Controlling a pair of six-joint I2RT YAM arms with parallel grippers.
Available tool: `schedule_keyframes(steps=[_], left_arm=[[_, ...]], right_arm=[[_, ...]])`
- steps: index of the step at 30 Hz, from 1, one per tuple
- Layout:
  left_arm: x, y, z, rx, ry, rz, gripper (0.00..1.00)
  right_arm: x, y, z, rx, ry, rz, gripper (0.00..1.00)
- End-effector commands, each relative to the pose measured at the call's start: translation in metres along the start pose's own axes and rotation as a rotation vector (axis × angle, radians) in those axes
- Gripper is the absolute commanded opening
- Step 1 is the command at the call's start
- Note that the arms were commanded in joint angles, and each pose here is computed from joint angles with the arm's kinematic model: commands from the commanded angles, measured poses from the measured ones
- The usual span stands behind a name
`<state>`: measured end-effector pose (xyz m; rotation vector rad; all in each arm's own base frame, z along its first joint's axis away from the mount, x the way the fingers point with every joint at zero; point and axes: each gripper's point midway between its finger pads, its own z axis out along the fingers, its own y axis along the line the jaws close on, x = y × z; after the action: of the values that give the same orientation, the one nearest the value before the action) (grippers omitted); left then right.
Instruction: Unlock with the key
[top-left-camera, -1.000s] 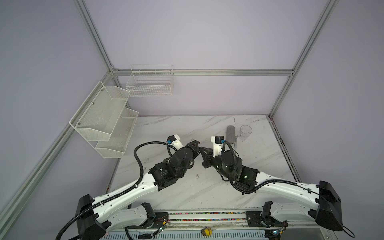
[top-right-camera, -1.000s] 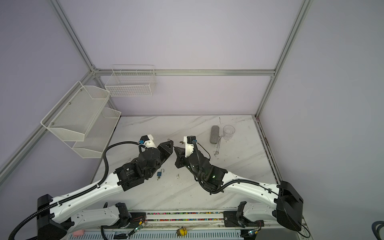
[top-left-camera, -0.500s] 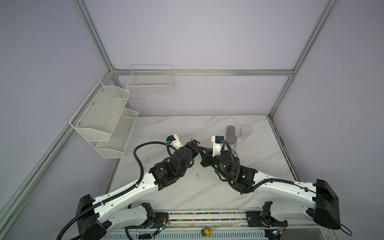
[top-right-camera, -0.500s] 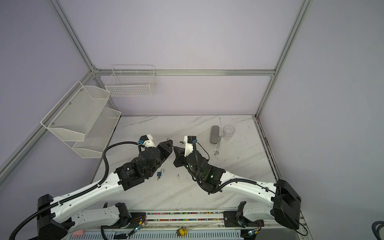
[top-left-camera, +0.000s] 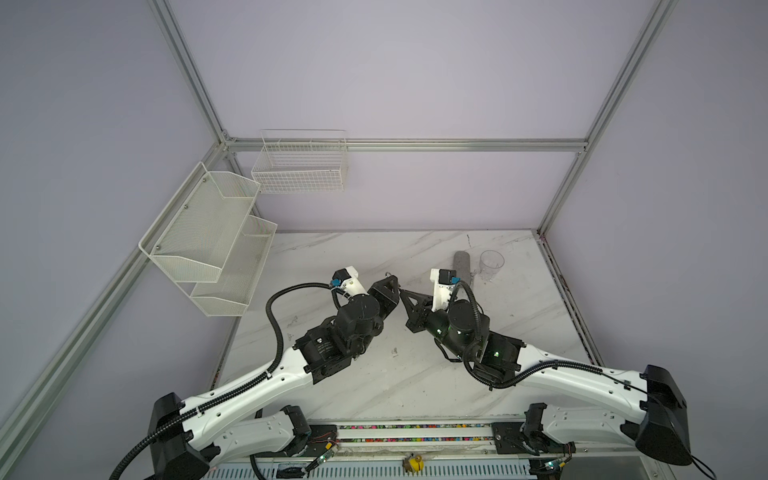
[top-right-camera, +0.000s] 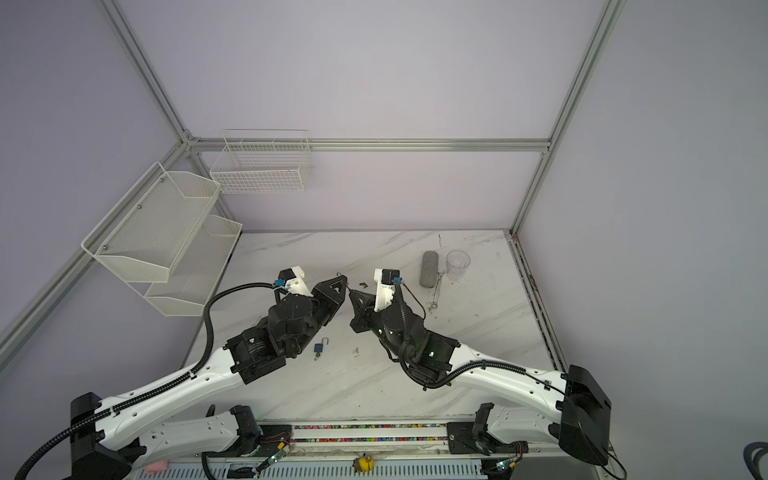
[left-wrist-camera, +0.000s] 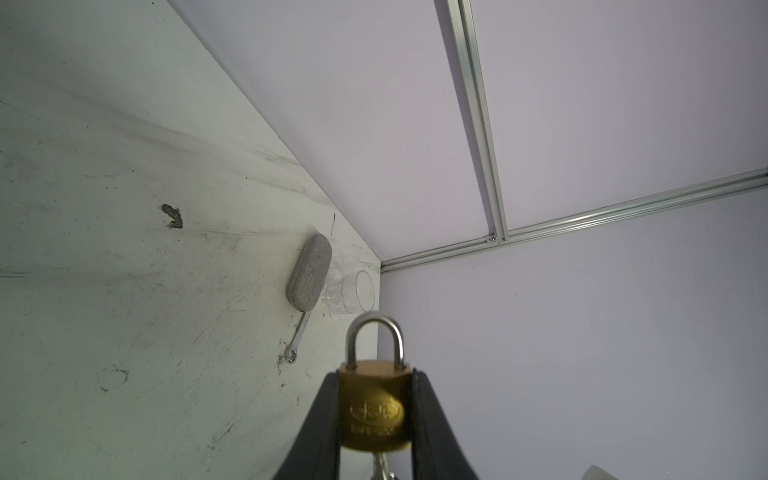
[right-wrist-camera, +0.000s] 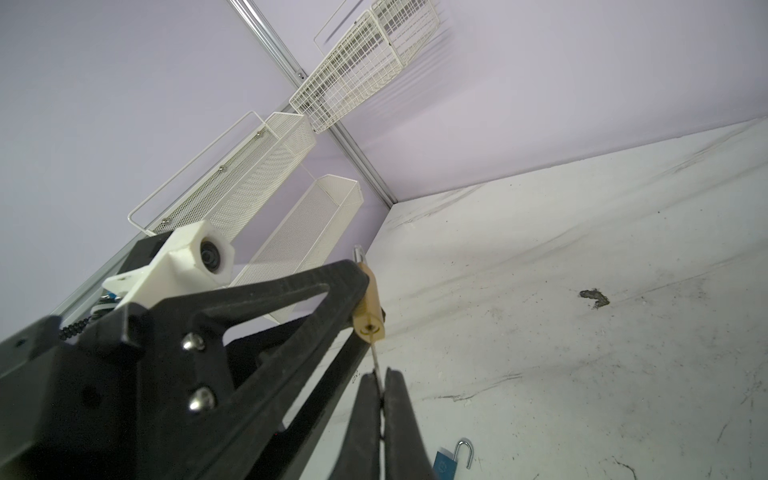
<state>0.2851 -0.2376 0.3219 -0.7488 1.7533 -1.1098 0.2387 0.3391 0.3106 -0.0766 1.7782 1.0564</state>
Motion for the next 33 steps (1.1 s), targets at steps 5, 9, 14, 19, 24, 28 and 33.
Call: schedule_keyframes(steps=[5, 9, 14, 19, 24, 28, 33], left_arm=[[0.015, -0.012, 0.005, 0.055, 0.056, -0.011, 0.00], [0.029, -0.014, 0.009, 0.050, 0.120, 0.002, 0.00], [0.051, -0.025, 0.009, 0.076, 0.210, -0.004, 0.00], [0.059, -0.035, 0.004, 0.111, 0.251, -0.027, 0.00], [0.064, -0.034, 0.003, 0.100, 0.277, -0.011, 0.00], [0.067, -0.031, 0.002, 0.077, 0.293, 0.017, 0.00], [0.073, -0.023, 0.003, 0.048, 0.322, 0.040, 0.00]], right_arm=[[-0.012, 0.020, -0.007, -0.071, -0.036, -0.069, 0.00], [-0.016, 0.038, -0.006, -0.152, -0.056, -0.151, 0.00], [-0.018, 0.054, 0.001, -0.216, -0.071, -0.220, 0.00], [-0.026, 0.074, -0.003, -0.347, -0.051, -0.080, 0.00], [-0.047, 0.081, -0.010, -0.394, -0.066, 0.014, 0.00], [-0.053, 0.066, -0.006, -0.278, -0.125, -0.162, 0.00], [-0.045, 0.070, 0.001, -0.297, -0.140, -0.330, 0.00]])
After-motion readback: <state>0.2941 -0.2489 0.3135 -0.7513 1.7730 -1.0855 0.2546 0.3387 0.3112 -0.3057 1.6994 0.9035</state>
